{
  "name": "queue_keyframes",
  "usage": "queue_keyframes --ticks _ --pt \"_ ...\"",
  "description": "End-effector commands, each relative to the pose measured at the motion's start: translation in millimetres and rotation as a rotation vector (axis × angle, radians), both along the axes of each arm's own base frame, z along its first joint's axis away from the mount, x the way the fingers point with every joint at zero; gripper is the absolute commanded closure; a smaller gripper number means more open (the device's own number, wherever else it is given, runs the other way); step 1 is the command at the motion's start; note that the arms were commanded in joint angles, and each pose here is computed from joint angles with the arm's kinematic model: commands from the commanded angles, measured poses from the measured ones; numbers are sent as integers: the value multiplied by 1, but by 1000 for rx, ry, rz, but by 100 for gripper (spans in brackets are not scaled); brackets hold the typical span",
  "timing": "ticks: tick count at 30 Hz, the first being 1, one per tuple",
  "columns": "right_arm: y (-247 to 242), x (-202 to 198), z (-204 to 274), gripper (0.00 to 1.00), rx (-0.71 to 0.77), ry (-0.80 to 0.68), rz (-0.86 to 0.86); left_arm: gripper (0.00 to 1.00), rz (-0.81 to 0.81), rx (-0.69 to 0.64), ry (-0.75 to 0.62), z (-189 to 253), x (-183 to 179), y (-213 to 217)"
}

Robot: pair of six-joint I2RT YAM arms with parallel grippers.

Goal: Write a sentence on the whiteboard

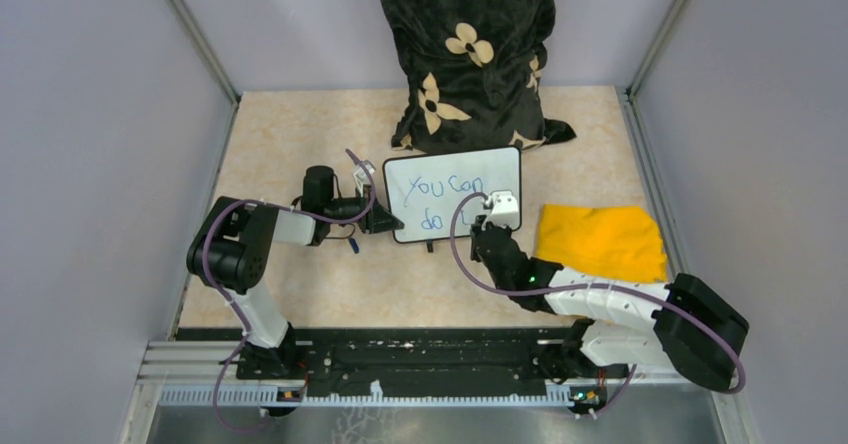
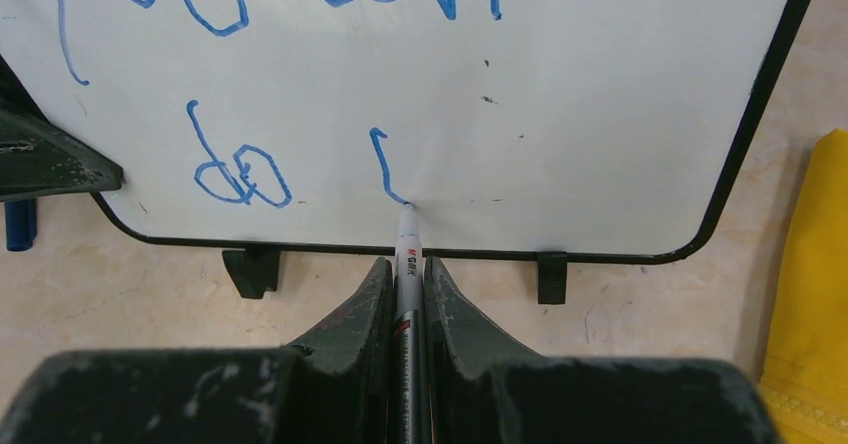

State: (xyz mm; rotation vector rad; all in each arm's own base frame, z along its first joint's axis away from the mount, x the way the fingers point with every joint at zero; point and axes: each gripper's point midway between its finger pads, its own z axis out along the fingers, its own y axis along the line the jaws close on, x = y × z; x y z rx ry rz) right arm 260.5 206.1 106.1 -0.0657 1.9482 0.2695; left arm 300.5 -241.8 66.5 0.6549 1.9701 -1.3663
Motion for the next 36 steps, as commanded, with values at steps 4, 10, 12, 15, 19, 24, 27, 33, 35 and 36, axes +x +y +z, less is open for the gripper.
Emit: queue_keyframes --ticks 4,10,12,15,19,24,27,33,35,36 --pt "-5 3 23 100 52 -51 -11 74 1 17 -26 -5 6 -1" --pt "8 1 46 100 112 -94 58 74 1 17 -26 -5 5 -1" --pt "10 3 48 100 108 -97 61 74 1 17 -25 -5 6 -1" --pt "13 6 49 100 100 -93 56 74 1 17 -27 -4 6 -1" --pt "17 10 48 100 96 -88 49 74 1 17 -27 -4 6 -1" --pt "20 13 49 100 96 -90 42 74 1 17 -27 -4 6 -1" --pt "20 15 48 100 91 -89 34 74 1 17 -27 -4 6 -1" --pt "18 18 42 100 73 -87 15 74 0 18 -24 -5 5 -1" --pt "17 18 40 100 65 -84 7 74 1 19 -24 -5 6 -1" --pt "16 19 39 100 63 -83 3 74 2 19 -25 -5 6 -1"
